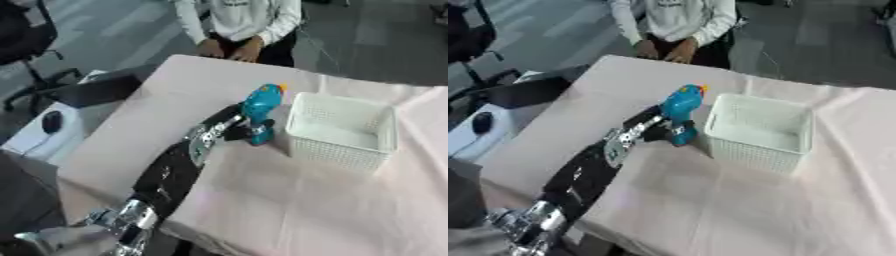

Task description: Pick up objects on the table and place them in the box.

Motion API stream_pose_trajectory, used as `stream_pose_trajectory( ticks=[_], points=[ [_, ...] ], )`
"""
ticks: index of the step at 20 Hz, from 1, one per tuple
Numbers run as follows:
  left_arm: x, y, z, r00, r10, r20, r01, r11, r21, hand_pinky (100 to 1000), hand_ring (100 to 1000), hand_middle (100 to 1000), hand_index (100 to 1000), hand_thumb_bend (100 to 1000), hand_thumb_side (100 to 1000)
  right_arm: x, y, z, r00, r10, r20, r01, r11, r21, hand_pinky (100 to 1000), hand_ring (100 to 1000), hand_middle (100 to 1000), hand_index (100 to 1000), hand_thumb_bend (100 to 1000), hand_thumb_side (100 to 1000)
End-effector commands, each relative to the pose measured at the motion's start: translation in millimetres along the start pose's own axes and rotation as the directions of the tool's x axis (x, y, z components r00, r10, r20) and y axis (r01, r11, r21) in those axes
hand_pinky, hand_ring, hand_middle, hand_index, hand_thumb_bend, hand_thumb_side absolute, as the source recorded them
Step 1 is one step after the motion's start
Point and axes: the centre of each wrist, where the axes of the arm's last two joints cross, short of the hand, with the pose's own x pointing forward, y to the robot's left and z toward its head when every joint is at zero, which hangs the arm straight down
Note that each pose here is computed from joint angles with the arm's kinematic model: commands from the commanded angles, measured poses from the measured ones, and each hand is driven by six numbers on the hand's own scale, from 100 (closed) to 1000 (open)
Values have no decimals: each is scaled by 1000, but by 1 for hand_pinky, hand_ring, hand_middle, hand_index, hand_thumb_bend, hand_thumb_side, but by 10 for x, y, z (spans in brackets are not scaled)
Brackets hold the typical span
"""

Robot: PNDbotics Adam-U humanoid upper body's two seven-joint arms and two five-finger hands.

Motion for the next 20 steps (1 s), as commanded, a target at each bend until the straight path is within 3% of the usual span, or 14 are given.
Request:
stream_pose_trajectory(
  ticks=[1,9,20],
  points=[
    [53,77,-76,1000,15,9,-15,998,60,764,969,1000,1000,640,974,40,-5,-68,1000,4,26,-4,1000,8,294,100,102,493,100,1000],
    [103,-62,-102,998,62,-10,-60,987,151,758,967,1000,1000,633,901,39,-3,-66,1000,2,24,-3,1000,7,294,100,103,493,100,1000],
    [119,-113,-126,996,85,-21,-79,973,218,750,965,1000,1000,628,841,39,2,-72,1000,0,26,0,1000,5,294,100,105,493,100,1000]
  ],
)
